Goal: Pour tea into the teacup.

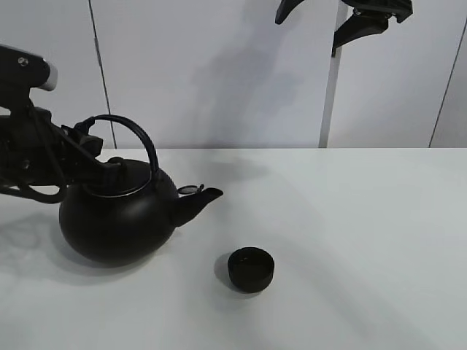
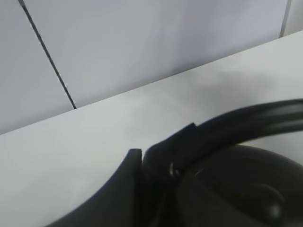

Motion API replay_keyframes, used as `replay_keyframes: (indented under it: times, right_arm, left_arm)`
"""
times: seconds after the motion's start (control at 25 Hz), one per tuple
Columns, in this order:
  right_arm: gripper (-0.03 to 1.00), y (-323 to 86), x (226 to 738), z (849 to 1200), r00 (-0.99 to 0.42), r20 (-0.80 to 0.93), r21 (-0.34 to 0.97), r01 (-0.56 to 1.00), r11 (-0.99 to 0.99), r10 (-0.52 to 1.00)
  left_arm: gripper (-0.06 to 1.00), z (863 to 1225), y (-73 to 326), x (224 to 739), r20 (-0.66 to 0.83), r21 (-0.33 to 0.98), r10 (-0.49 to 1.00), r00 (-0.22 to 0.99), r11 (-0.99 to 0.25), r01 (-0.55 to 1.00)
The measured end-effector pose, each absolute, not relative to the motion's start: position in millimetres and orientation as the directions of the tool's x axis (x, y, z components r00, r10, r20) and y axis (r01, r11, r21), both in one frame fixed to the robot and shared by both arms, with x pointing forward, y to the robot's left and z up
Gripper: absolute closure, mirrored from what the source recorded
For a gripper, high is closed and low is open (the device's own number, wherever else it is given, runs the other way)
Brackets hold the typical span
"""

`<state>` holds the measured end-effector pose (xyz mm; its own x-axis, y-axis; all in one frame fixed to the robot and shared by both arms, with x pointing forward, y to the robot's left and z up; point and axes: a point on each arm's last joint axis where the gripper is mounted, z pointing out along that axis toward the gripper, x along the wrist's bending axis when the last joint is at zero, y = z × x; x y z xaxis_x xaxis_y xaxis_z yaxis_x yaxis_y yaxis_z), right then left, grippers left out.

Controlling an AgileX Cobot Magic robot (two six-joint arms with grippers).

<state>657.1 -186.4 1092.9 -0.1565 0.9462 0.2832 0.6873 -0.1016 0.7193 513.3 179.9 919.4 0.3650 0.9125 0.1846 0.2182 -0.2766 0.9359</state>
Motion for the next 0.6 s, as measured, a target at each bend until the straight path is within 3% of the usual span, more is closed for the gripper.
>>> replay_keyframes:
  times: [0.6]
  right_arm:
    - [0.36,-186.4,657.1,1092.8,-0.156,0.283,0.719,0.688,-0.101,0.946]
  left_arm:
    - [0.85,906.4,176.2,508.1,0.187,0.946,0.889,0.418,-0.279,0.168]
